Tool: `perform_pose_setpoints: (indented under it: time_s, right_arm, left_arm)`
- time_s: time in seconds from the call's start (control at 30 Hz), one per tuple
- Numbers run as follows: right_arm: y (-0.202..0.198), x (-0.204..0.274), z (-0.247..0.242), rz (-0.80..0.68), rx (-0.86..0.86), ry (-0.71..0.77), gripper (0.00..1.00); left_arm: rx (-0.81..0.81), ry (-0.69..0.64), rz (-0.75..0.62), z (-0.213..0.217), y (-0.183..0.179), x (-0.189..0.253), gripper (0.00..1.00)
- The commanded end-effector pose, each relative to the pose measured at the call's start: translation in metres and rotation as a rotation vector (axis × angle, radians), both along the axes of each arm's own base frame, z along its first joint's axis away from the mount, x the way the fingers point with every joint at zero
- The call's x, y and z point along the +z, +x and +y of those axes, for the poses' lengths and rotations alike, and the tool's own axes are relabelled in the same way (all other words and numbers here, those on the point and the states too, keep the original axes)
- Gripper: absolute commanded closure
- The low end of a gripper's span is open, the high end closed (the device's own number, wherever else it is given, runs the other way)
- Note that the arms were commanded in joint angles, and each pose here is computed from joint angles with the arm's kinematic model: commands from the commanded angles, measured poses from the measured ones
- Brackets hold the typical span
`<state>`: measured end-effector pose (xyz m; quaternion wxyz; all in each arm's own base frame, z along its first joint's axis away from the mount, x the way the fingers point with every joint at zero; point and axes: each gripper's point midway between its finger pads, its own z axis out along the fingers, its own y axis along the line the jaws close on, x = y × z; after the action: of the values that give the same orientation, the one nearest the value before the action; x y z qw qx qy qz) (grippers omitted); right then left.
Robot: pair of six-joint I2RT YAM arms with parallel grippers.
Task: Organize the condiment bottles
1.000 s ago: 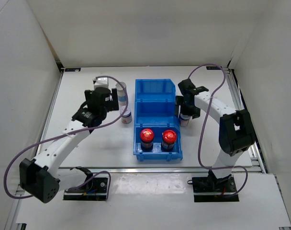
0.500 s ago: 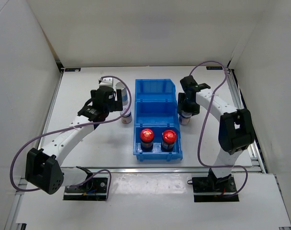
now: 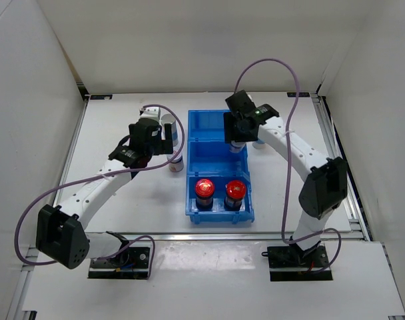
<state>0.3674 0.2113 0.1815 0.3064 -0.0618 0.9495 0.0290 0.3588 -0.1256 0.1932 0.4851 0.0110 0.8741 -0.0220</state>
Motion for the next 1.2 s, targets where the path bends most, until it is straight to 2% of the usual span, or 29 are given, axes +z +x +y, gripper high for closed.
perform_pose_setpoints:
  time_s: [0.0, 0.37, 0.57, 0.6, 0.7, 1.0, 1.17]
  right_arm:
    - [0.003, -0.027, 0.01, 0.063, -0.01, -0.016, 0.99]
    - [-0.006, -0.076, 0.017, 0.169, -0.024, -0.032, 0.99]
    - [-0.012, -0.051, 0.014, 0.12, -0.017, 0.012, 0.99]
    - [-0.013, -0.046, 0.014, 0.109, -0.008, 0.014, 0.95]
    - [-0.007, -0.042, 0.017, 0.096, 0.004, 0.014, 0.9]
    - [-0.005, -0.079, 0.016, 0.183, -0.011, -0.028, 0.75]
    - [-0.007, -0.083, 0.019, 0.201, -0.003, -0.02, 0.56]
  left_arm:
    - [-0.025, -0.028, -0.032, -0.007, 0.005, 0.016, 0.0]
    - [-0.051, -0.039, -0.016, -0.012, 0.004, 0.015, 0.0]
    - [-0.05, -0.035, -0.008, -0.013, 0.005, 0.011, 0.0]
    - [-0.05, -0.035, -0.008, -0.013, 0.005, 0.011, 0.0]
    - [-0.058, -0.039, -0.005, -0.014, 0.005, 0.011, 0.0]
    - [-0.124, -0.064, 0.05, -0.029, 0.003, -0.002, 0.0]
    - [-0.182, -0.106, 0.082, -0.044, 0.001, -0.007, 0.0]
